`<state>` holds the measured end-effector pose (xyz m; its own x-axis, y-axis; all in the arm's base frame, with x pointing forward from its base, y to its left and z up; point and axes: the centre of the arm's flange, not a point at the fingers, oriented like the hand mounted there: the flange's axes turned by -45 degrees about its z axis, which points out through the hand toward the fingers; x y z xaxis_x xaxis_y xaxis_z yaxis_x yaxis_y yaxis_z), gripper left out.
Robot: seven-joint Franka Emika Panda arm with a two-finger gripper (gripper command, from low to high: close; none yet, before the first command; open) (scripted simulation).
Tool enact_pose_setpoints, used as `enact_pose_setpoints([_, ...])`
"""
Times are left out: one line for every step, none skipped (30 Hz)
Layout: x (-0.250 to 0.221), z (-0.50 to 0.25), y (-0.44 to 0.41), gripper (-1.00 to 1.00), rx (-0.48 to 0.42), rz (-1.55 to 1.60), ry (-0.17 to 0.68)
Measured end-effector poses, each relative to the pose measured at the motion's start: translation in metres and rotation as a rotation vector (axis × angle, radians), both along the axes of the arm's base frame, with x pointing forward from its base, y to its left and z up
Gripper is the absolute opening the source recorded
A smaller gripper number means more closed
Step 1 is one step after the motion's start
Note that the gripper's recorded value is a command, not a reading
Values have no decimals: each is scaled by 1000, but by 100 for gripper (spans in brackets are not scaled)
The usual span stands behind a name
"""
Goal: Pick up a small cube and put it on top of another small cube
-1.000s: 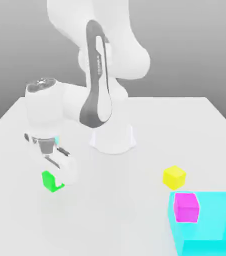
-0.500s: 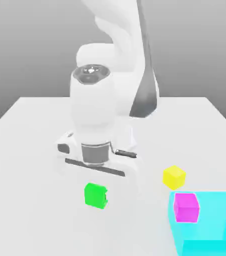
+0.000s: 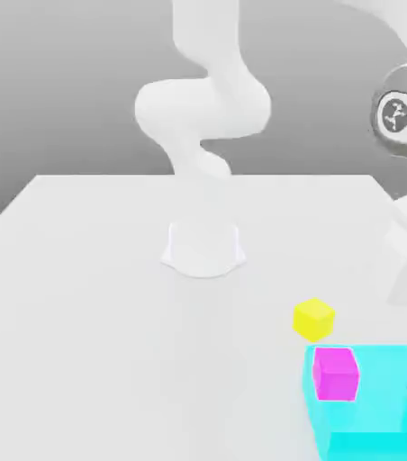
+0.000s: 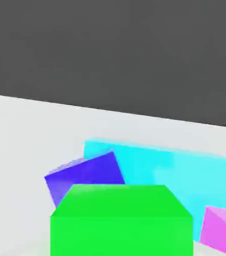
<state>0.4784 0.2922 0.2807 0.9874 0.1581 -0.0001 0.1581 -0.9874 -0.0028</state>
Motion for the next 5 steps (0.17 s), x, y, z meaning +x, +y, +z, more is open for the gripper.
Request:
enact_pose_setpoints([-1,-11,1,100,0,2,0])
enact_pose_setpoints([-1,-11,1,100,0,2,0])
enact_pose_setpoints([-1,-11,1,100,0,2,0])
enact_pose_setpoints([-1,-11,1,100,0,2,0])
enact_pose_setpoints([-1,-11,1,100,0,2,0])
